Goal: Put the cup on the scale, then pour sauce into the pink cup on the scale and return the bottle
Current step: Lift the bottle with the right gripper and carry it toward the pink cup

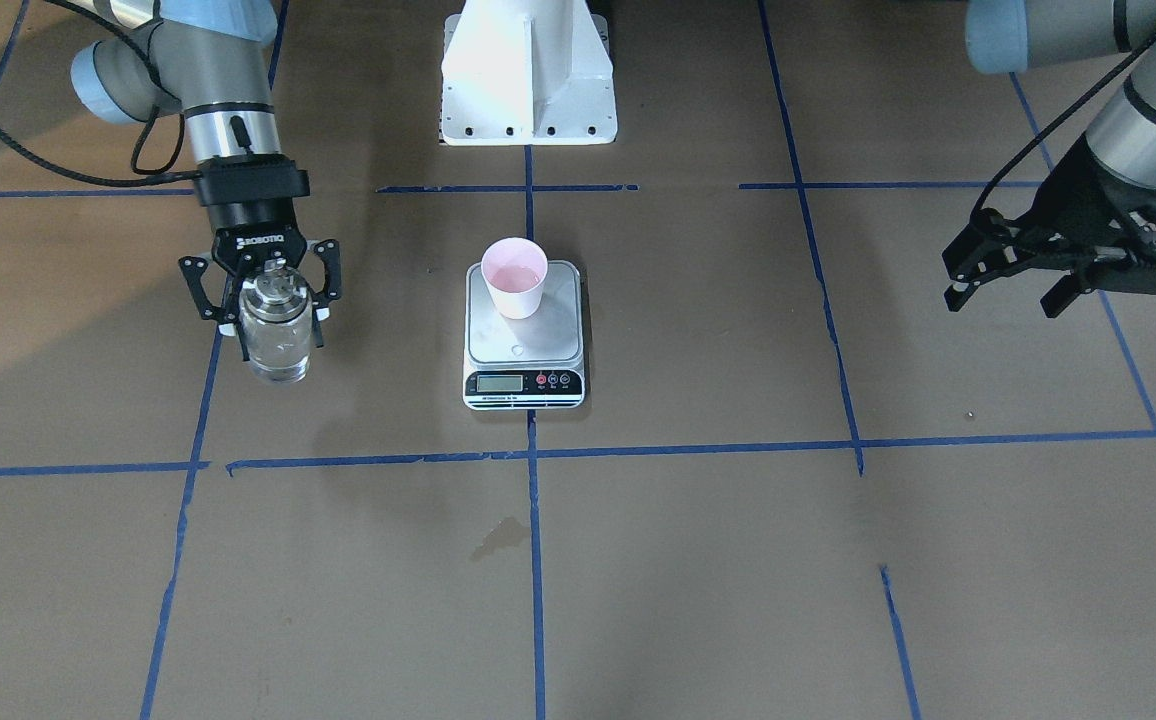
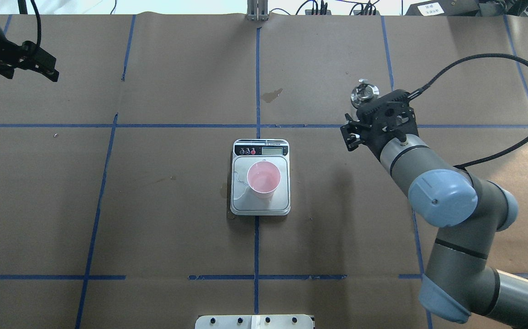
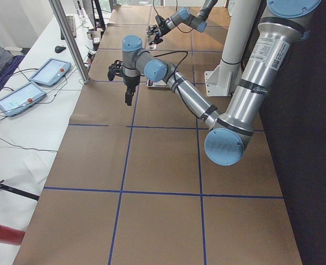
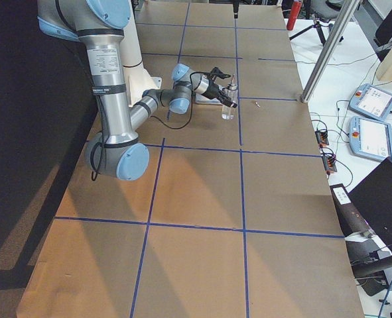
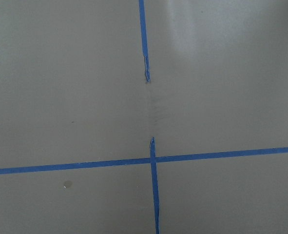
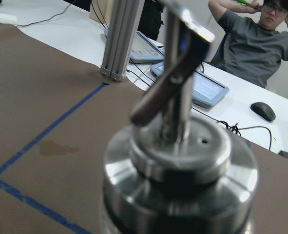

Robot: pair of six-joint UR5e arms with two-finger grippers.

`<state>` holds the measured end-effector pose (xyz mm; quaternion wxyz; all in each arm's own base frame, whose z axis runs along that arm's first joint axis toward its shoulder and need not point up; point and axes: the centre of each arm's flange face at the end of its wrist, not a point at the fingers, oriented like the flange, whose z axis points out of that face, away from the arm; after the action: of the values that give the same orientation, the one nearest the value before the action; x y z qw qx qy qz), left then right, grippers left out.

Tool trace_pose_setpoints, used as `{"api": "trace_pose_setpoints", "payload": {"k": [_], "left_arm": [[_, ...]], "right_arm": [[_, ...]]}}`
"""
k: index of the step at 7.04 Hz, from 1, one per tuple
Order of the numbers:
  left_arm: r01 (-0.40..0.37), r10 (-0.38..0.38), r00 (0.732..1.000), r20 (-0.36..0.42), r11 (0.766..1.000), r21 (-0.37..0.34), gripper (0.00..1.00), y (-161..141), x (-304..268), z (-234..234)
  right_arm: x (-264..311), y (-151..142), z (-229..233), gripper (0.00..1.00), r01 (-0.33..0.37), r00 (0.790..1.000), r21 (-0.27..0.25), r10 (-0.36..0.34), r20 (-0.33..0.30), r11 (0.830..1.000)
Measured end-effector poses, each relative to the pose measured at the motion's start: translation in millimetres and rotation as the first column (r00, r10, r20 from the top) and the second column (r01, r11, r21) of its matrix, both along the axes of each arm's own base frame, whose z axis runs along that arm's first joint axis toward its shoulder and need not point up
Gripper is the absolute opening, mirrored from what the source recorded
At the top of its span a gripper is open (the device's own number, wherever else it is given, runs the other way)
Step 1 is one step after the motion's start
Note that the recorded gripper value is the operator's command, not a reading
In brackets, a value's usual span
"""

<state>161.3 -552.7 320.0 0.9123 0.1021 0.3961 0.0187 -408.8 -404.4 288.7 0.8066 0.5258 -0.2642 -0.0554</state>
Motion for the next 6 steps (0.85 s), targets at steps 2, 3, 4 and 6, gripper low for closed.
{"api": "trace_pose_setpoints", "payload": {"k": [2, 3, 4, 6], "left_arm": [[-0.06, 0.056, 0.996, 0.069, 0.997, 0.057, 1.0, -17, -44, 45], [-0.096, 0.087, 0.99, 0.106, 0.992, 0.082, 1.0, -28, -70, 71], [-0.134, 0.119, 0.983, 0.14, 0.986, 0.103, 1.0, -39, -95, 95], [-0.178, 0.157, 0.972, 0.173, 0.977, 0.115, 1.0, -48, -120, 124]], "right_arm": [[-30, 22, -39, 0.0, 0.046, 0.984, 0.171, -0.016, -0.177, 0.984], [-41, 28, -43, 0.0, 0.088, 0.952, 0.208, -0.021, -0.305, 0.974], [-52, 35, -42, 0.0, 0.104, 0.9, 0.231, 0.007, -0.435, 0.967], [-77, 57, -37, 0.0, 0.047, 0.741, 0.305, 0.171, -0.649, 0.951]]}}
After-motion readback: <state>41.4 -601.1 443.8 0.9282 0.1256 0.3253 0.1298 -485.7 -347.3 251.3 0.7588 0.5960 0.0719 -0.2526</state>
